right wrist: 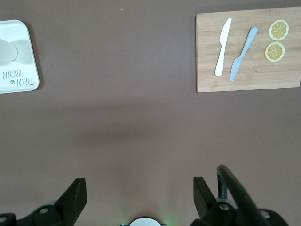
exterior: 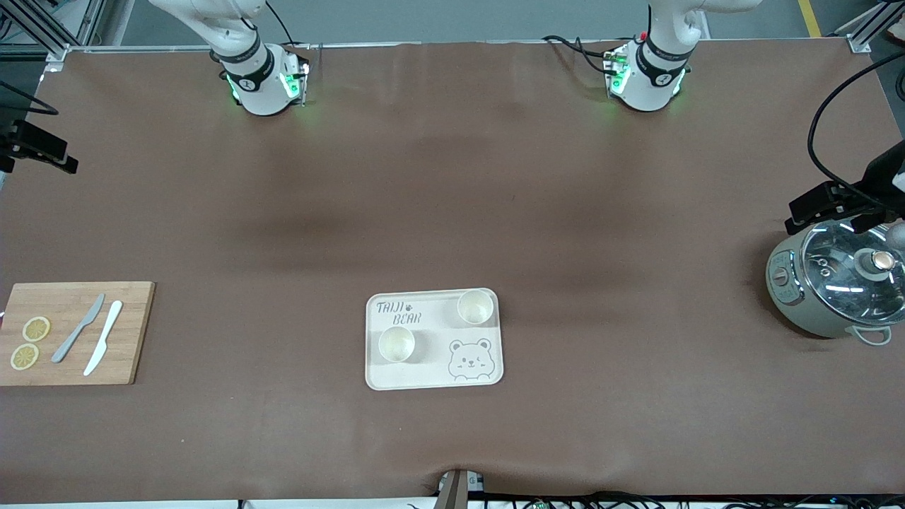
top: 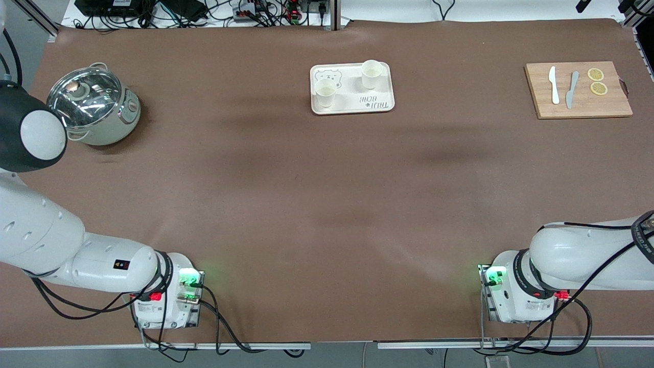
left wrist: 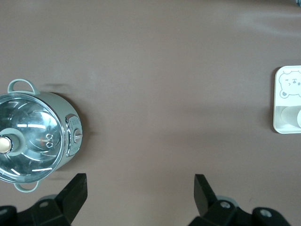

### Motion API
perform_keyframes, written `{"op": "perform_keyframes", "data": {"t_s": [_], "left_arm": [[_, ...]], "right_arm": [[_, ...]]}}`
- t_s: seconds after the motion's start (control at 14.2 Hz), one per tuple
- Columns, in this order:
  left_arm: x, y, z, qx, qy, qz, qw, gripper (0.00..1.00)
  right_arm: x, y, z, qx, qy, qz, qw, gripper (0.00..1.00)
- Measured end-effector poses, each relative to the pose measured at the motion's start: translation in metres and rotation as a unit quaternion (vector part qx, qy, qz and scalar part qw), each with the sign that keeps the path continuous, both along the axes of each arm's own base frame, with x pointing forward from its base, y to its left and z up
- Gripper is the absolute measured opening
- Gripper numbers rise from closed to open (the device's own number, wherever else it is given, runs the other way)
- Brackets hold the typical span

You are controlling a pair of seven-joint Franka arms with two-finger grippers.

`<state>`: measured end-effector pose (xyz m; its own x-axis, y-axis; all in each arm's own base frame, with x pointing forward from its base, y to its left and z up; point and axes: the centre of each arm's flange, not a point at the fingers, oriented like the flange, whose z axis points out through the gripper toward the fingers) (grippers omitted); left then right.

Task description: Place white IKEA cup upright on tray with both arms

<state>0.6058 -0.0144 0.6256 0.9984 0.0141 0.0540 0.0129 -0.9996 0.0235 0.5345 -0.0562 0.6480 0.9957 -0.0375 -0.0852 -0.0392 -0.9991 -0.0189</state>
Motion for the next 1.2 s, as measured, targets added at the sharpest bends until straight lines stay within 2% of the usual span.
{"op": "perform_keyframes", "data": {"t_s": [1.2], "left_arm": [[0.0012, 0.0003, -0.0021, 0.001, 0.003, 0.001, 1.0, 1.0]], "right_arm": [[0.0014, 0.0011, -0.0025, -0.001, 0.003, 0.002, 1.0, 1.0]]}}
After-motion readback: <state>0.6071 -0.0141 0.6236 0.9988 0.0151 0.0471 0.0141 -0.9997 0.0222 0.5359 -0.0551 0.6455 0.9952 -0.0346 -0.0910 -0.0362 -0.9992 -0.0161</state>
